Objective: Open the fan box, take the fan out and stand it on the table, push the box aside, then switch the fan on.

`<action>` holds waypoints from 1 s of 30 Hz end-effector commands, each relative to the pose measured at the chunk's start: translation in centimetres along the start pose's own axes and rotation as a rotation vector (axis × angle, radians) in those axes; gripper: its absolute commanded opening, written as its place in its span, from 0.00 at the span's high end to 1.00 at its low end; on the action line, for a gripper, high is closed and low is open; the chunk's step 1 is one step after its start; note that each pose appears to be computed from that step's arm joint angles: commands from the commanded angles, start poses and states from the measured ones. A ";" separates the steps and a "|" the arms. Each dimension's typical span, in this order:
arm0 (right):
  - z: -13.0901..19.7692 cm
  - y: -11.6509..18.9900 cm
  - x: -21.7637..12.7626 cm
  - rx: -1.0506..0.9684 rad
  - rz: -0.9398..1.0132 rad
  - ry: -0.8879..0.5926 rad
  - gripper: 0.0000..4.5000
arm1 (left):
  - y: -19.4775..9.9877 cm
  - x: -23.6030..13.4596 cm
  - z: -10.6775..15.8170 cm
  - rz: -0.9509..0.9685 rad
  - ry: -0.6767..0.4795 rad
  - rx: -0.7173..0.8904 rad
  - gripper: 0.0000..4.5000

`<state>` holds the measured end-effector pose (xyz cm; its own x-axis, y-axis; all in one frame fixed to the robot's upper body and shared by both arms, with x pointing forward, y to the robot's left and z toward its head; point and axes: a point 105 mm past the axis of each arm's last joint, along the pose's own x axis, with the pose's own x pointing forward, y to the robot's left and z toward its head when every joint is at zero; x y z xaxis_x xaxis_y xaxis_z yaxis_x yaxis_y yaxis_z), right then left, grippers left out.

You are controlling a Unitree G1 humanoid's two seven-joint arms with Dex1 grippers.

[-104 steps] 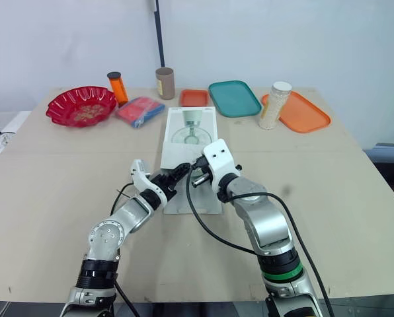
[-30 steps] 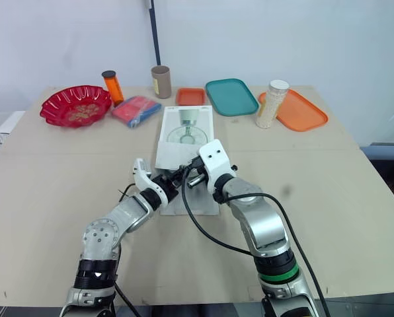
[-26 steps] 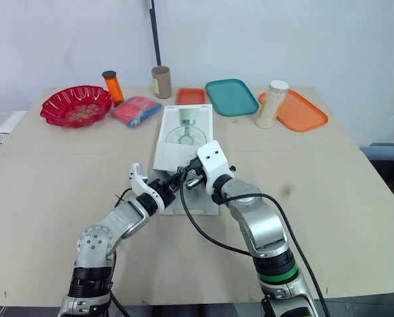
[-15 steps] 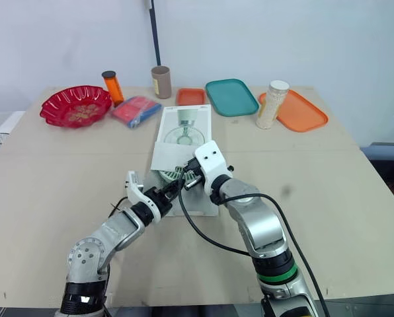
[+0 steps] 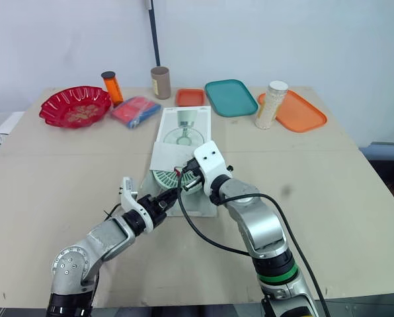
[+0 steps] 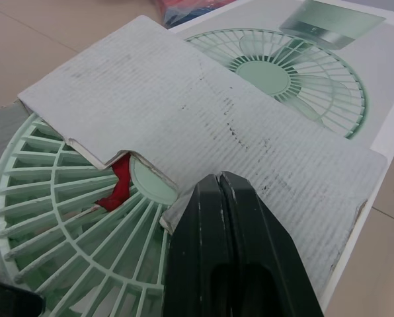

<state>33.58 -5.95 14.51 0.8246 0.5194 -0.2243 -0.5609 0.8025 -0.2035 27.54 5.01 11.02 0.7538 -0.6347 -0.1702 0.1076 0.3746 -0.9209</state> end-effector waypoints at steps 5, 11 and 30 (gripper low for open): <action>-3.6 -0.1 0.4 0.032 -0.007 0.146 1.00 | 0.5 -0.5 0.3 0.029 -0.011 0.031 0.15; -3.6 0.0 0.4 0.033 -0.004 0.144 1.00 | 0.5 -1.4 1.5 0.011 -0.064 0.011 0.01; -3.7 0.1 0.7 0.024 0.002 0.138 1.00 | 0.4 0.1 2.9 -0.037 -0.094 -0.044 0.01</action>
<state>33.86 -6.07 14.46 0.8289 0.5138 -0.2213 -0.5551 0.8046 -0.2107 29.32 6.77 11.20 0.7946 -0.5936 -0.1271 0.0966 0.3303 -0.9389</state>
